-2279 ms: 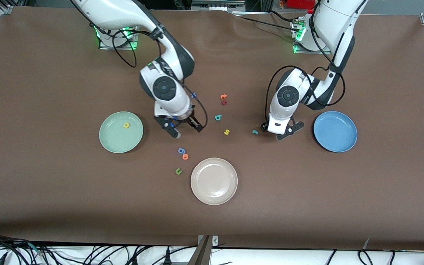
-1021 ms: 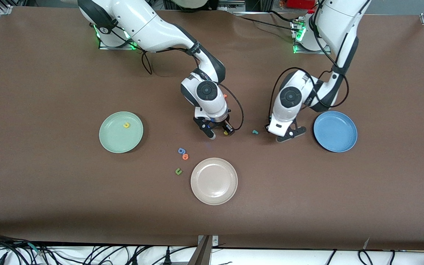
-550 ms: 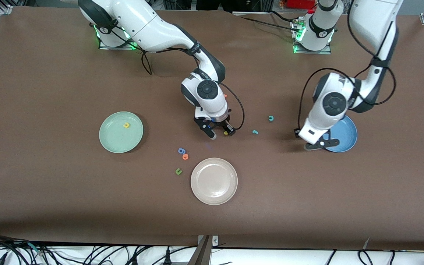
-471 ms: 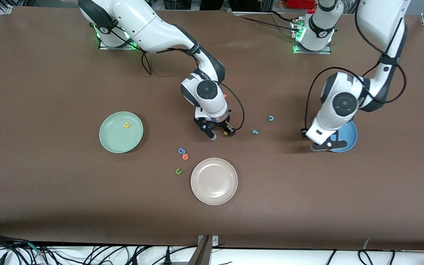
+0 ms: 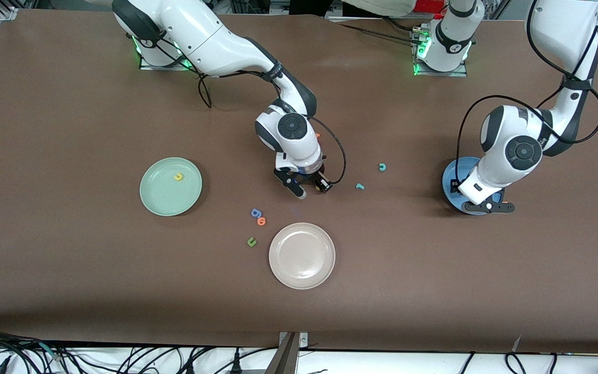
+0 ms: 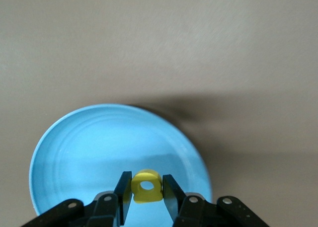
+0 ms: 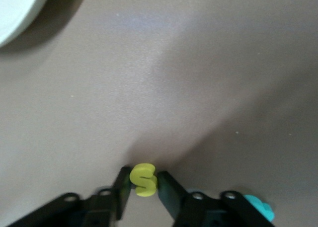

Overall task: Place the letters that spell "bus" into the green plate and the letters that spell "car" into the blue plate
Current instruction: 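Release the o in the blue plate while the right gripper lifts the 2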

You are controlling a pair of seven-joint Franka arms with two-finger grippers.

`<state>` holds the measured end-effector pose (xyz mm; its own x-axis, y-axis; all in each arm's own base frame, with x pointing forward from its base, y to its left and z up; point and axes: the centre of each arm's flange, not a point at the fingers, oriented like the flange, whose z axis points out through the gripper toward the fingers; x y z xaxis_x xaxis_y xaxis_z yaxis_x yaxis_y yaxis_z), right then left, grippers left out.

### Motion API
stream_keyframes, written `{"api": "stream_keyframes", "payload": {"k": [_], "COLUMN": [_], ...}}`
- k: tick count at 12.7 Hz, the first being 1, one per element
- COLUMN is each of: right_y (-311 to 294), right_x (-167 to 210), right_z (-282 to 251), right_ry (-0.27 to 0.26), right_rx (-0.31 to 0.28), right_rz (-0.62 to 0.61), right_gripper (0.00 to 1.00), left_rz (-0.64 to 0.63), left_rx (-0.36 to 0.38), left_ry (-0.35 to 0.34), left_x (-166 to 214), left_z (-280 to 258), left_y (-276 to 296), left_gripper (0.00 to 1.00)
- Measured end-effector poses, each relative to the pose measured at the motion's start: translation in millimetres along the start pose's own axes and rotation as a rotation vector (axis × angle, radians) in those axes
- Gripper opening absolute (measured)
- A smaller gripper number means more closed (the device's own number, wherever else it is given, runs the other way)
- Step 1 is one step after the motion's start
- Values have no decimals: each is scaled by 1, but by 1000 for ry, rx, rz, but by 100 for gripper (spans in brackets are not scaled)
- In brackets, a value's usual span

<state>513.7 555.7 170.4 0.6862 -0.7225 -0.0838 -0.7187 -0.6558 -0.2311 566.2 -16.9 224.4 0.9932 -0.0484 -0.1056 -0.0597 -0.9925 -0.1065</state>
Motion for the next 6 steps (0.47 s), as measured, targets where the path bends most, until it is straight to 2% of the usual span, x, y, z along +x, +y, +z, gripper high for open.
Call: {"api": "stream_keyframes", "payload": {"k": [2,4,5,6], "right_y": [0,-1,-2,-3], "right_x": [2,10,18,32], "right_z": [-1,-8,-17,-31], "right_ry": [5,21,30,39], "right_rx": [-22,-81,-112,-163], "right_rz": [1,6,5,-16], "right_gripper": [26,26,26,26], "left_rz": [1,-3,-5,-6], "left_rx": [-6,-12,-14,-15], "left_ry": [-34,-62,-70,-73], "left_x": [-3,-6,-7,-7], "left_z": [19,36,42,45], "left_y": [-15,-25,-27,-28], "left_gripper": [33,33,37,37]}}
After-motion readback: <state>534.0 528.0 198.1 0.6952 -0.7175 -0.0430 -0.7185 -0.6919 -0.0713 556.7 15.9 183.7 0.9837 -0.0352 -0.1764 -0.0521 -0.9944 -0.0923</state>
